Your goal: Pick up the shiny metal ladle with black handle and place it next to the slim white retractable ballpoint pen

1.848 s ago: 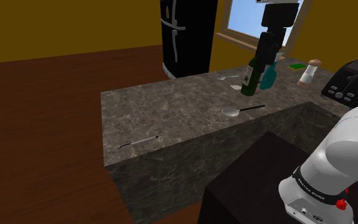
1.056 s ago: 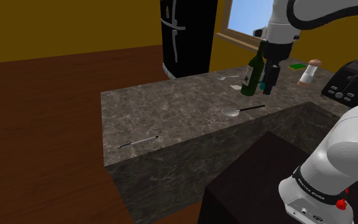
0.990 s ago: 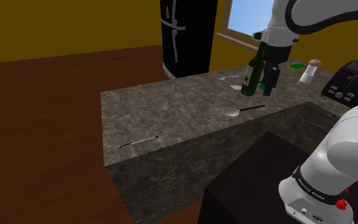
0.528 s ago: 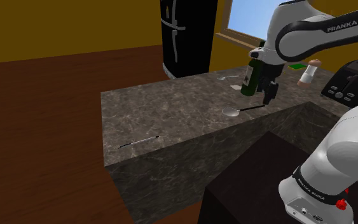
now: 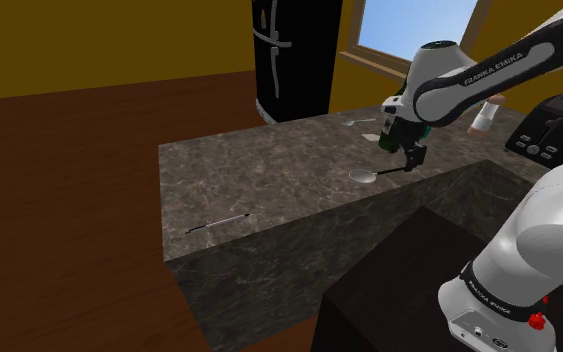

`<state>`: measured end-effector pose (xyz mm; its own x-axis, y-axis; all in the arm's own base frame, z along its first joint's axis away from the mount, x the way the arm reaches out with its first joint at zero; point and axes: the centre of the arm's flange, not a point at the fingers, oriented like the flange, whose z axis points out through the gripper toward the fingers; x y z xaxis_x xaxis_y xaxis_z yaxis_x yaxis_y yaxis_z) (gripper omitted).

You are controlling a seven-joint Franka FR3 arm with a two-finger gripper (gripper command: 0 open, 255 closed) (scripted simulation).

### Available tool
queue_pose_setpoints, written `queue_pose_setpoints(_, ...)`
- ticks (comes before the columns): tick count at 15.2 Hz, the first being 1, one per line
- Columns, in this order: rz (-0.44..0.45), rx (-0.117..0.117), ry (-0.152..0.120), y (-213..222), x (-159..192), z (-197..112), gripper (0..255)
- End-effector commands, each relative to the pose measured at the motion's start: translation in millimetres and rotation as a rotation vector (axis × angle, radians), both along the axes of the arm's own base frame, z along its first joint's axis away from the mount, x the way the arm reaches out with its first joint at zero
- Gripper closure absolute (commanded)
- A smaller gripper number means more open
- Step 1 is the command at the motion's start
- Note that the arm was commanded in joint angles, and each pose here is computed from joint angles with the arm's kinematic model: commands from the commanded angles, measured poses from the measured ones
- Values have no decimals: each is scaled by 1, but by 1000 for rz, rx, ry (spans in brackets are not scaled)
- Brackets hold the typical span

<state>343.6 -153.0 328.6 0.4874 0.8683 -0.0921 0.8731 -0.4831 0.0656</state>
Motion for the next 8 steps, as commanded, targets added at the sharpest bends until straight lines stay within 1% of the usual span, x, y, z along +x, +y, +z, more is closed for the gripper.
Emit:
queue_pose_setpoints(1, 75, -11, -8, -12, 12, -18, 0)
queue_pose_setpoints(5, 213, -29, -20, -33, 37, -55, 0)
queue_pose_setpoints(8, 213, -29, -20, -35, 38, -70, 0)
